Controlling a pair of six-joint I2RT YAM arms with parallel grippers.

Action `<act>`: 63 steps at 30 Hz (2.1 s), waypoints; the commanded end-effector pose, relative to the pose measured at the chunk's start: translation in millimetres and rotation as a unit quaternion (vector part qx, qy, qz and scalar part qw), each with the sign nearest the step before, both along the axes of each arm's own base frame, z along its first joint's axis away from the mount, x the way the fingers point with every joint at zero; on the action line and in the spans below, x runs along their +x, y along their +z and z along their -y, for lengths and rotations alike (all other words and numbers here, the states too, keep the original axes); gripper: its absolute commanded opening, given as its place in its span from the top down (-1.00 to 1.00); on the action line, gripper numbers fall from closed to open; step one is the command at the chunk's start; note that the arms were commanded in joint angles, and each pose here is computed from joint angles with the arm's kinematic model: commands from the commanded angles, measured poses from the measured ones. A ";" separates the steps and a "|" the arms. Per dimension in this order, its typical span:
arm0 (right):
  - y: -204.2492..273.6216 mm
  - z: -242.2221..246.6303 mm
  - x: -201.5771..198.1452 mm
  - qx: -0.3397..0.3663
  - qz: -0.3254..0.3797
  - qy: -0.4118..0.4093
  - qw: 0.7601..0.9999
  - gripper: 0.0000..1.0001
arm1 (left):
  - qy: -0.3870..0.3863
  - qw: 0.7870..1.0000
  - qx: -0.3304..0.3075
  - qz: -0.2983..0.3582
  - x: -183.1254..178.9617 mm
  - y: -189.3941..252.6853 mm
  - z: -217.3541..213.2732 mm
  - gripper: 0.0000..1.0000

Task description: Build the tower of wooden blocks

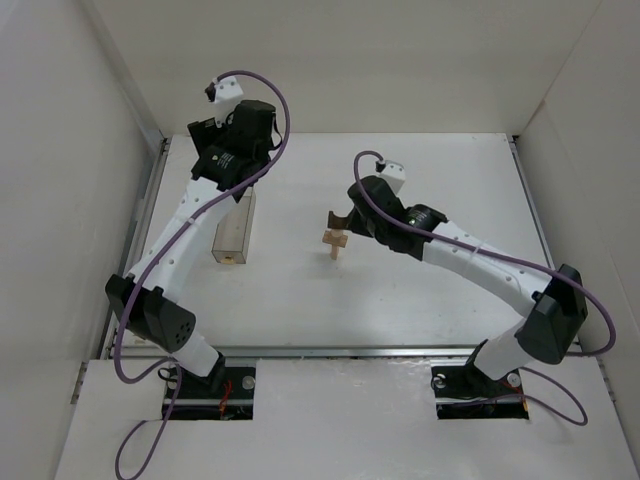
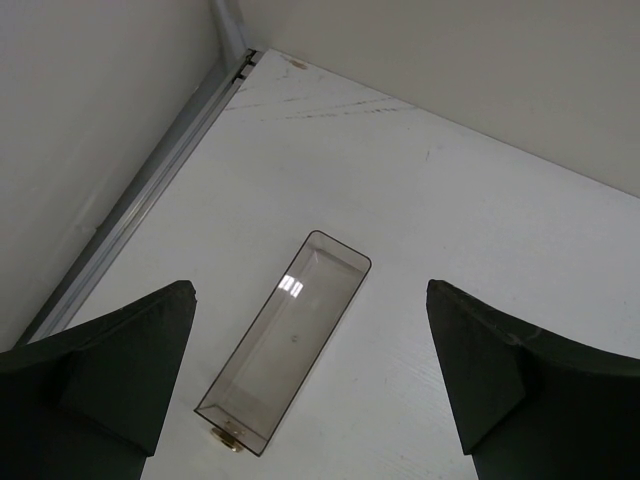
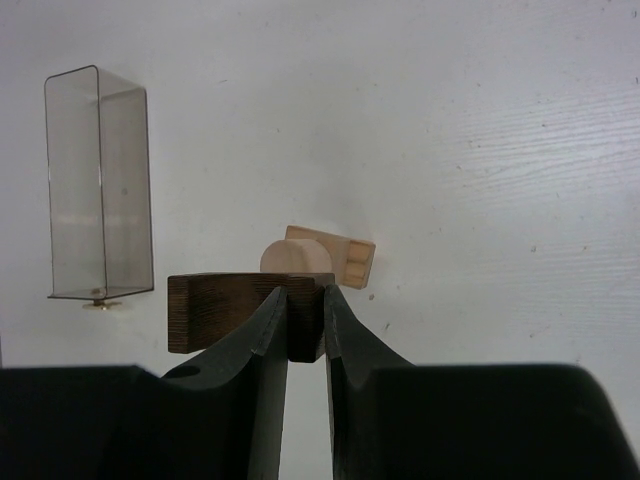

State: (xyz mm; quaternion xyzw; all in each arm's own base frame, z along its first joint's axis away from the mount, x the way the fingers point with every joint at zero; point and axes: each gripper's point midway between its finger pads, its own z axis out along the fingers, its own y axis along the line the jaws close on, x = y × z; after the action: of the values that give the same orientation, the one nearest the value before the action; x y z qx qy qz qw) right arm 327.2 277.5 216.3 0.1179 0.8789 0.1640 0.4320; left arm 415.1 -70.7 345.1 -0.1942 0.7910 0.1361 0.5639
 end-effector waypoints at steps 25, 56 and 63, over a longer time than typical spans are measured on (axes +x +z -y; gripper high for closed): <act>7.1 -6.6 9.1 0.006 0.018 -0.068 0.998 1.00 | -0.013 0.999 -0.015 0.027 -8.6 15.9 1.0 -1.00; -3.7 -9.3 11.5 -0.012 0.008 -0.065 0.998 1.00 | -0.024 0.999 -0.011 0.021 -6.5 10.6 4.2 -1.00; -4.0 -10.8 13.0 -0.016 0.009 -0.062 0.998 1.00 | -0.028 0.999 -0.013 0.020 -6.2 10.2 5.7 -1.00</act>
State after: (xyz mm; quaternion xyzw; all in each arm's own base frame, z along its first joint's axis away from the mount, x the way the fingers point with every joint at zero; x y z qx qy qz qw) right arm 334.5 281.3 189.8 0.1594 0.8810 0.1072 0.4324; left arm 415.1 -77.2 335.2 -0.1734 0.8016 0.1229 0.5589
